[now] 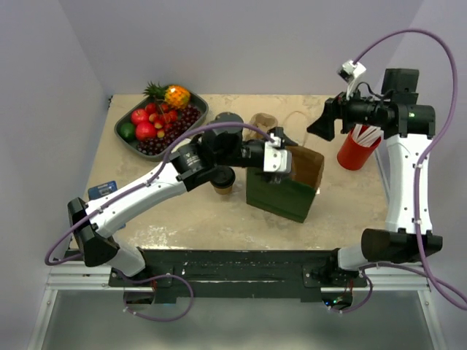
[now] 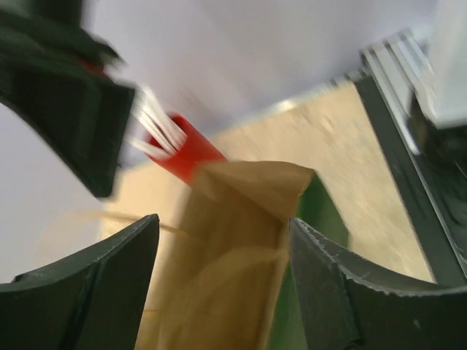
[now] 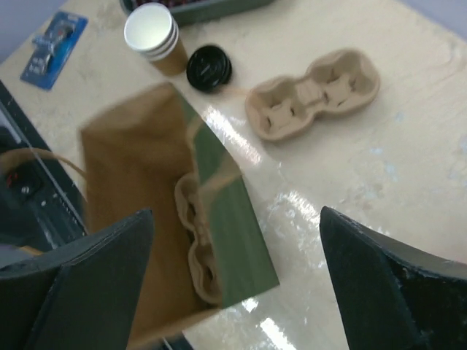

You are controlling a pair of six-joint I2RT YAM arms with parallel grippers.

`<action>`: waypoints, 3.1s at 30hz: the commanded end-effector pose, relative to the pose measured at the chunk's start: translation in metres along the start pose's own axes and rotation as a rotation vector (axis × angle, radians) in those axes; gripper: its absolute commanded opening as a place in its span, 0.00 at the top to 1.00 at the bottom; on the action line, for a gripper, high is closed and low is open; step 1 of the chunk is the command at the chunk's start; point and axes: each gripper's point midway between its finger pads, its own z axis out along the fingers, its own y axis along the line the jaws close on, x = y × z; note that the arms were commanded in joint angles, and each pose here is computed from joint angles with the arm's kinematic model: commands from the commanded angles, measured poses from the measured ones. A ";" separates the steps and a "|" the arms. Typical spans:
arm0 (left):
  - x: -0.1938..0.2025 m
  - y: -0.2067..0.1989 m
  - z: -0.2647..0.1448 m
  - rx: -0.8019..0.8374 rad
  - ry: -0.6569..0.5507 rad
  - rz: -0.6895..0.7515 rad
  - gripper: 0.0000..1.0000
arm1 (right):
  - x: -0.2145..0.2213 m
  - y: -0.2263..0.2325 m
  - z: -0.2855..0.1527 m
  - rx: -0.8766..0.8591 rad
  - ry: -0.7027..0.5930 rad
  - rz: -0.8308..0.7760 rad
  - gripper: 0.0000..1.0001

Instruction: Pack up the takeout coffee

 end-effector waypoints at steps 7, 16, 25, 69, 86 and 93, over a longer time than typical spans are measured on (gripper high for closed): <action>0.022 -0.036 -0.015 0.086 0.012 -0.043 0.15 | -0.001 0.031 -0.011 -0.094 -0.066 -0.124 0.01; -0.001 -0.020 -0.019 0.042 -0.028 -0.029 0.32 | 0.010 0.026 0.006 -0.147 -0.062 -0.049 0.03; -0.003 -0.012 -0.024 0.030 -0.013 -0.020 0.67 | -0.003 0.010 0.034 -0.165 -0.104 0.041 0.20; -0.061 0.036 -0.034 -0.087 -0.087 0.115 1.00 | -0.094 0.025 0.000 -0.209 -0.292 -0.003 0.98; -0.028 0.006 -0.065 -0.143 -0.044 0.058 0.01 | 0.023 -0.002 0.020 -0.046 -0.042 -0.057 0.01; -0.009 0.026 -0.083 -0.234 0.026 0.092 0.00 | 0.050 -0.021 0.035 -0.028 0.034 -0.057 0.08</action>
